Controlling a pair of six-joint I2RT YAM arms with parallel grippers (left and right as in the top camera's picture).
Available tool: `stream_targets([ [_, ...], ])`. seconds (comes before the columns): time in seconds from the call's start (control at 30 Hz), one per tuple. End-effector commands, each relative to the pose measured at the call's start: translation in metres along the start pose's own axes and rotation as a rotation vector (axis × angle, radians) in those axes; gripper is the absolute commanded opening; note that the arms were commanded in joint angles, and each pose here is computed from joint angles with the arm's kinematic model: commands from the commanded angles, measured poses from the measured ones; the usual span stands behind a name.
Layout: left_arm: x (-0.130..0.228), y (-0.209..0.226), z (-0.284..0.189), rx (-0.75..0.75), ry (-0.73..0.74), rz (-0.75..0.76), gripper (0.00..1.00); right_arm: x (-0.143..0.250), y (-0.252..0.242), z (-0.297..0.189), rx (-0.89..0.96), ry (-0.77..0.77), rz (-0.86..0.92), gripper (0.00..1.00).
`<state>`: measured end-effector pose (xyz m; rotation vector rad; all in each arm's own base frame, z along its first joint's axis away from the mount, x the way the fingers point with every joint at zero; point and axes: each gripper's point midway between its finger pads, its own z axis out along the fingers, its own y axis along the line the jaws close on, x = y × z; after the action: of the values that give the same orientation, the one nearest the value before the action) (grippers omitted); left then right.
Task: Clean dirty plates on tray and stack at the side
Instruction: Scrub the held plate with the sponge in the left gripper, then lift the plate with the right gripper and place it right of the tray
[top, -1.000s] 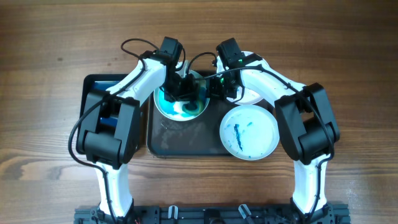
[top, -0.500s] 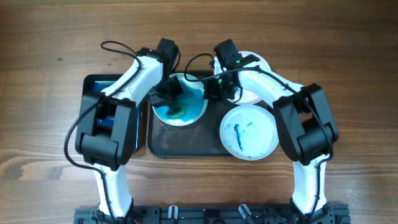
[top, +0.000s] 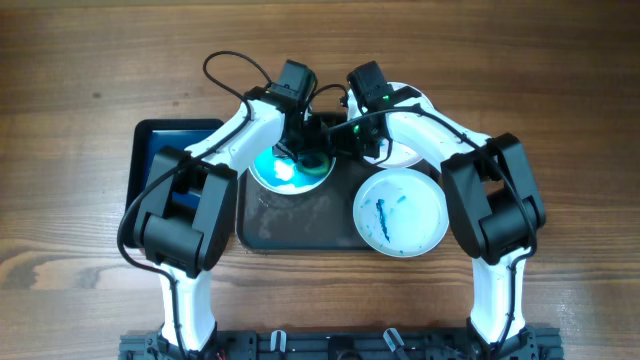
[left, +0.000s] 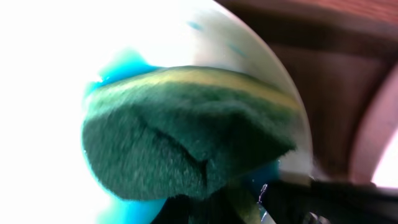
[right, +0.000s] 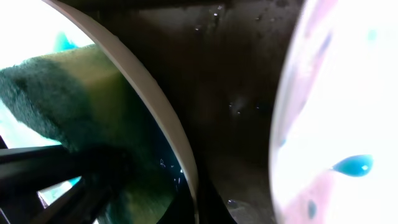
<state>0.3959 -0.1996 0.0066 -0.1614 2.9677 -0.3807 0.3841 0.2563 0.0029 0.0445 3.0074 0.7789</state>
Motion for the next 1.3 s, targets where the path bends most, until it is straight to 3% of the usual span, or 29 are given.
stream_targets([
  [0.0,-0.030,0.104,-0.011,-0.451,-0.200,-0.229,0.04,0.005,-0.009,0.008,0.021,0.025,0.032,0.04],
  [0.13,-0.019,0.150,-0.024,-0.535,-0.166,-0.457,0.04,0.005,-0.007,0.008,0.009,0.028,0.030,0.04],
  [0.2,-0.002,0.147,-0.019,-0.462,-0.048,-0.492,0.04,0.005,-0.007,0.008,0.010,0.028,0.030,0.04],
  [0.27,0.017,0.127,-0.013,-0.356,0.091,-0.415,0.04,0.005,-0.007,0.008,0.010,0.029,0.030,0.04],
  [0.33,0.049,0.075,-0.010,-0.087,0.306,-0.214,0.04,0.005,-0.007,0.008,0.009,0.027,0.029,0.04],
  [0.4,0.067,0.034,-0.015,0.122,0.403,-0.093,0.04,0.005,-0.006,0.008,0.004,0.028,0.026,0.04],
  [0.5,0.057,-0.015,-0.026,0.394,0.388,-0.009,0.04,0.010,-0.004,0.008,-0.011,0.052,0.023,0.04],
  [0.63,-0.017,-0.008,-0.069,0.392,0.214,-0.069,0.04,0.011,-0.004,0.008,-0.009,0.056,0.019,0.04],
  [0.77,-0.080,0.042,-0.140,0.247,0.026,-0.164,0.04,0.013,-0.003,0.001,-0.001,0.058,0.011,0.04],
  [0.87,-0.093,0.071,-0.155,0.227,-0.024,-0.218,0.04,0.005,-0.007,-0.026,0.138,-0.046,-0.008,0.04],
  [0.9,-0.095,0.082,-0.157,0.222,-0.027,-0.246,0.04,-0.002,-0.005,-0.058,0.270,-0.168,-0.060,0.04],
  [1.07,-0.092,0.082,-0.151,0.130,-0.036,-0.241,0.04,0.003,0.001,-0.120,0.514,-0.355,-0.170,0.04],
  [1.27,-0.100,0.081,-0.149,0.102,-0.079,-0.218,0.04,0.017,0.016,-0.158,0.789,-0.526,-0.314,0.04],
])
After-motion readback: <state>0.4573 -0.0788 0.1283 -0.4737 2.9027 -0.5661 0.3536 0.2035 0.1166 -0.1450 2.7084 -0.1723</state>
